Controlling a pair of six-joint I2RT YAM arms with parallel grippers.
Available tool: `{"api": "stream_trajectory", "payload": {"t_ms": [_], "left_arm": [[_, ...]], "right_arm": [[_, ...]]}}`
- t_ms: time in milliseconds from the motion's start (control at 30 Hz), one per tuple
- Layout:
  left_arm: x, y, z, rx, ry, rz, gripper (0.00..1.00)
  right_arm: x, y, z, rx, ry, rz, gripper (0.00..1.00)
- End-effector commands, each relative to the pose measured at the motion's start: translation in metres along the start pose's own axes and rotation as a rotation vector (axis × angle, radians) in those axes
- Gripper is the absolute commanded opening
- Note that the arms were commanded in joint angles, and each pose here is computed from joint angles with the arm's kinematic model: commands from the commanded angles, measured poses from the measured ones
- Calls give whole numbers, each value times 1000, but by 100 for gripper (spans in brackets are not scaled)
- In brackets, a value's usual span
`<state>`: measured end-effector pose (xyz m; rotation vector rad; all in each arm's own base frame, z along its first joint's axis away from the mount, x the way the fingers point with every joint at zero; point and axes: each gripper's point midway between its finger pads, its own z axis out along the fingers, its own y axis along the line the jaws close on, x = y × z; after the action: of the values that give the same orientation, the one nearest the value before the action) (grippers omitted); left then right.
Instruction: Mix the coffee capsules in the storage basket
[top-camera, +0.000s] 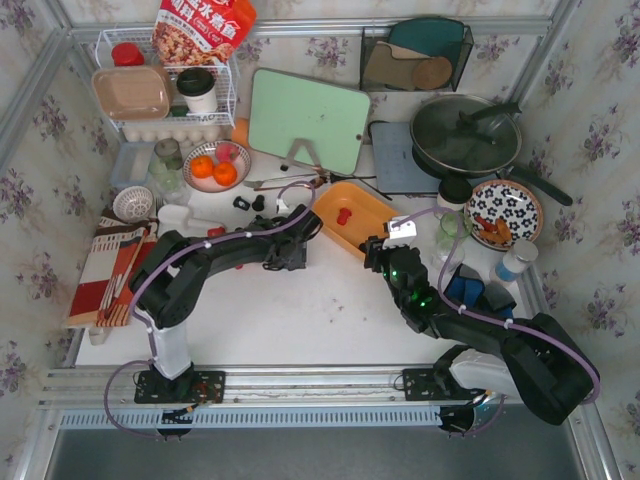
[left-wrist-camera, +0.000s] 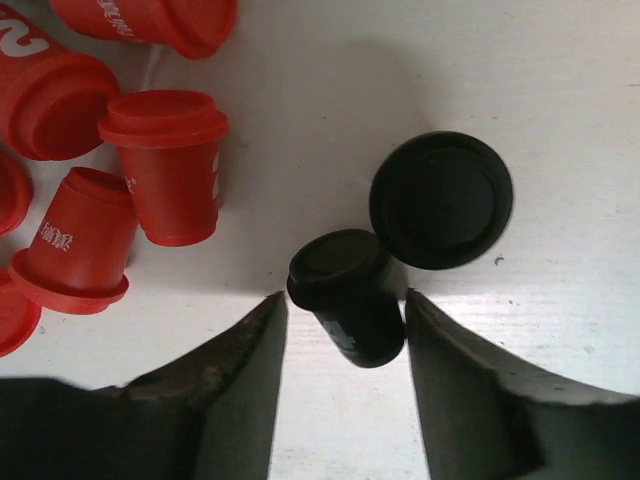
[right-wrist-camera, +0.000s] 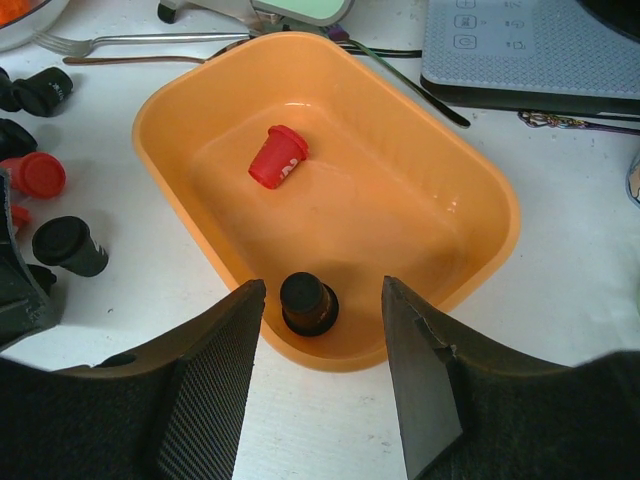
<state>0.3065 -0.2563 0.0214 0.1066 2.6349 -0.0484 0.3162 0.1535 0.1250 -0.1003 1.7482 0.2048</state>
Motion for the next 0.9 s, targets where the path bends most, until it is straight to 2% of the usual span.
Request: {"api": "stream_trajectory", "payload": {"t_ms": [0,100,267,367,533,700,867], "left_arm": [[-7,5,7,-51,-39,-24,47],[-6,11,10,-80,-42,-15,41],[-7,12,8,-77,-63,-8,22],[-14,11,0,-65,-96,-4,17],[-27,11,-16,-58,-157,4,17],[-50,-9,-40,54,-255,36,18],[-80,-40,-59,174,-314,145,18]], "right_arm": [[-9,4,1,-14,-36,25,58],[-10,4,1,-17,-37,24,58],[-11,4,0,-17,-39,26,58],[-11,5,0,-20,-38,26,58],[-11,5,0,-23,-35,26,58],[-11,5,-1,-22,-37,24,58],[-14,4,-1,-19,-42,24,58]]}}
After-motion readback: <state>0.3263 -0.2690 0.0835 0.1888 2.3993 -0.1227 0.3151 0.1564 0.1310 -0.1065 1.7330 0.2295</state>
